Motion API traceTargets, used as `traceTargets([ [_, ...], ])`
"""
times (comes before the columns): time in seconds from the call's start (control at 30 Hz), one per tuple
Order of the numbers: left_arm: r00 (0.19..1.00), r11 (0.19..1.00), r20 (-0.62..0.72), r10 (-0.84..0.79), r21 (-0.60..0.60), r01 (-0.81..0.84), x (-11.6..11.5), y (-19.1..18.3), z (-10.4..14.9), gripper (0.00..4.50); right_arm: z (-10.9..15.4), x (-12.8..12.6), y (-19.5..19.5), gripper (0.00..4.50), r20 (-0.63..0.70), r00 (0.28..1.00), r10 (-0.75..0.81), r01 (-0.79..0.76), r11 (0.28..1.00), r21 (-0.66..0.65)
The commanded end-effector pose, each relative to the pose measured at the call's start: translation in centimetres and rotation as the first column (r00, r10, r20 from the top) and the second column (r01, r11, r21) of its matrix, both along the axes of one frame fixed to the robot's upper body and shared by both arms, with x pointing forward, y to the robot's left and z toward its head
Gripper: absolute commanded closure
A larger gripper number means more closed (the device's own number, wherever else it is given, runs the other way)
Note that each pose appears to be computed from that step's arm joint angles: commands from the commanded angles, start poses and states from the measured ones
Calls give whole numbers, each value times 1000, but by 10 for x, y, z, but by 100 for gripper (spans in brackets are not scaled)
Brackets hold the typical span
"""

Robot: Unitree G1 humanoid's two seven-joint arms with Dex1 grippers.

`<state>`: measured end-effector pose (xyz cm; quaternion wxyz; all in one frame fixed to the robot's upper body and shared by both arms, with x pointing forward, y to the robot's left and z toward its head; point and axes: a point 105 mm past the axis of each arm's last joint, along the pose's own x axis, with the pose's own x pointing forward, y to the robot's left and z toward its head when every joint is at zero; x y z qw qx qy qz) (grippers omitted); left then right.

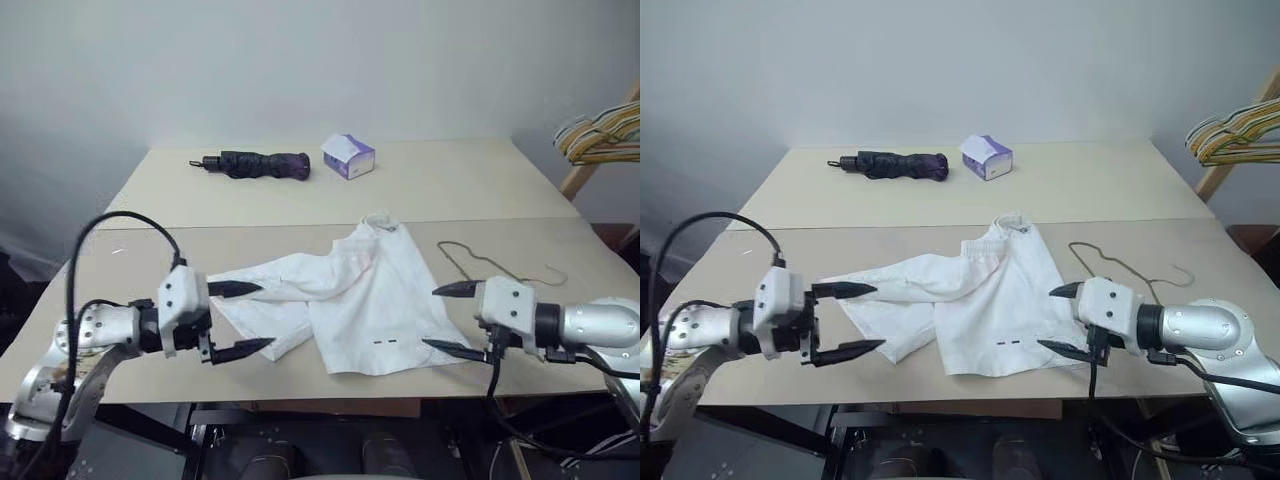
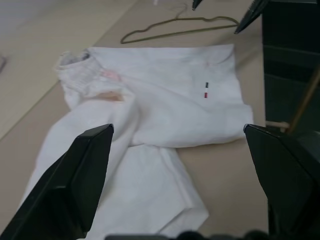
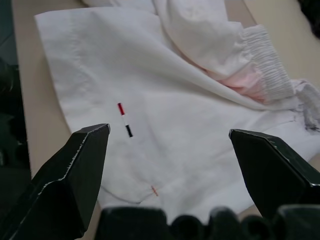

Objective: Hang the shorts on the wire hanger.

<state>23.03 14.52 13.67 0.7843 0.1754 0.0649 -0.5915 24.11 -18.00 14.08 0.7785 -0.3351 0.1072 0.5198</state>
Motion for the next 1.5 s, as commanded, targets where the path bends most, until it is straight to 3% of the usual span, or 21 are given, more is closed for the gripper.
traceTargets([
  [0.03,995,993,20,-93,72,91,-3,-18,-10,0,11,1,5,2,55,998,27,-27,1000,7],
  [0.33,944,923,47,-325,234,306,14,-69,-38,0,16,-1,6,2,70,997,15,-16,1000,12],
  [0.53,876,822,2,-483,345,452,12,-83,-61,0,18,-5,7,2,71,997,2,-3,1000,20],
  [0.63,865,790,5,-502,410,456,16,-85,-69,60,20,-5,5,0,79,997,-26,24,999,29],
  [0.73,867,780,34,-497,455,430,23,-85,-76,151,19,-6,4,0,83,996,-42,39,999,31],
  [1.07,883,817,88,-460,431,383,35,-94,-78,449,21,-5,5,0,94,993,-66,63,997,43],
  [1.27,905,824,64,-422,444,352,44,-74,-73,449,21,-2,7,0,101,993,-56,52,997,50],
  [1.33,913,797,44,-405,506,329,49,-51,-74,449,21,0,9,0,103,994,-46,41,998,53],
  [1.5,979,794,125,-162,606,54,89,18,-63,449,21,7,14,0,118,992,-45,36,997,75],
])
